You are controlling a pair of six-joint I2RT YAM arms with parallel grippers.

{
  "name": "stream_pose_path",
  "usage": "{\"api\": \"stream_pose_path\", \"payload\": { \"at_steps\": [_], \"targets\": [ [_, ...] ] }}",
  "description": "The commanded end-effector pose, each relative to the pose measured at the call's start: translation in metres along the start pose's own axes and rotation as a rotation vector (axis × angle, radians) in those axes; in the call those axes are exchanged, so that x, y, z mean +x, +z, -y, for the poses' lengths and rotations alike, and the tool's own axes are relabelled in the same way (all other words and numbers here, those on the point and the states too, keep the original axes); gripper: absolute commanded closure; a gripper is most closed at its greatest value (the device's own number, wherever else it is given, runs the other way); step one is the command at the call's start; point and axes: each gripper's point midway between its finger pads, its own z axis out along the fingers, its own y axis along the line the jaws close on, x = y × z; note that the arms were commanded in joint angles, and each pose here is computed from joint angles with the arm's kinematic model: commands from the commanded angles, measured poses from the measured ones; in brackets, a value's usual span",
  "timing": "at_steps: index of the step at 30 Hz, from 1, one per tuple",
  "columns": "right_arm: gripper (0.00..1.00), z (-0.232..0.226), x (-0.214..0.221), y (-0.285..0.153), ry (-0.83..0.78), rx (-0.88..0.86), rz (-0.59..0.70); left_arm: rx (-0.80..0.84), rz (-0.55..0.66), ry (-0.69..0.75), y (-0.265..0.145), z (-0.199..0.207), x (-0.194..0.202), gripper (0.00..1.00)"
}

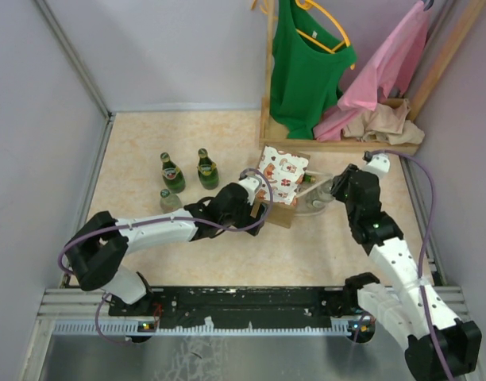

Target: Take the beverage out of the canvas bag

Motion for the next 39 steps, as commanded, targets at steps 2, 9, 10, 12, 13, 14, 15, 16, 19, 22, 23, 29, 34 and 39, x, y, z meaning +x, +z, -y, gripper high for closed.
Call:
{"api": "stream_pose_path", "payload": {
  "at_steps": [2,9,10,12,13,14,15,16,19,22,23,29,34,39],
  "targets": [
    [1.00,-0.046,-0.088,-0.037,0.014,-0.181,0.193,0.012,0.051,-0.012,0.001,0.005,-0.022,0.00],
    [1.00,-0.057,-0.095,-0.074,-0.103,-0.236,0.150,-0.016,0.068,-0.012,-0.003,-0.001,-0.031,0.00],
    [1.00,-0.059,-0.095,-0.080,-0.120,-0.247,0.138,-0.021,0.074,-0.014,-0.004,-0.003,-0.034,0.00],
    [1.00,-0.062,-0.090,-0.088,-0.160,-0.273,0.103,-0.031,0.091,-0.019,-0.008,-0.006,-0.040,0.00],
    [1.00,-0.064,-0.087,-0.092,-0.175,-0.289,0.086,-0.041,0.101,-0.023,-0.010,-0.008,-0.044,0.00],
    [1.00,-0.065,-0.082,-0.094,-0.191,-0.307,0.066,-0.052,0.112,-0.028,-0.012,-0.012,-0.048,0.00],
    [1.00,-0.066,-0.078,-0.096,-0.205,-0.327,0.049,-0.064,0.123,-0.035,-0.014,-0.015,-0.051,0.00],
    [1.00,-0.066,-0.070,-0.097,-0.222,-0.340,0.029,-0.075,0.131,-0.048,-0.017,-0.019,-0.055,0.00],
    [1.00,-0.069,-0.053,-0.099,-0.268,-0.387,-0.015,-0.116,0.151,-0.097,-0.026,-0.036,-0.063,0.00],
    [1.00,-0.081,-0.042,-0.104,-0.307,-0.460,-0.039,-0.178,0.175,-0.136,-0.040,-0.051,-0.071,0.00],
    [1.00,-0.086,-0.038,-0.106,-0.322,-0.482,-0.047,-0.198,0.191,-0.141,-0.047,-0.056,-0.076,0.00],
    [1.00,-0.136,-0.003,-0.117,-0.484,-0.576,-0.078,-0.233,0.252,-0.146,-0.074,-0.062,-0.099,0.00],
    [1.00,-0.183,0.030,-0.128,-0.570,-0.668,-0.103,-0.233,0.295,-0.147,-0.092,-0.063,-0.112,0.00],
    [1.00,-0.215,0.032,-0.122,-0.556,-0.719,-0.055,-0.292,0.325,-0.164,-0.114,-0.075,-0.118,0.00]
  ]
}}
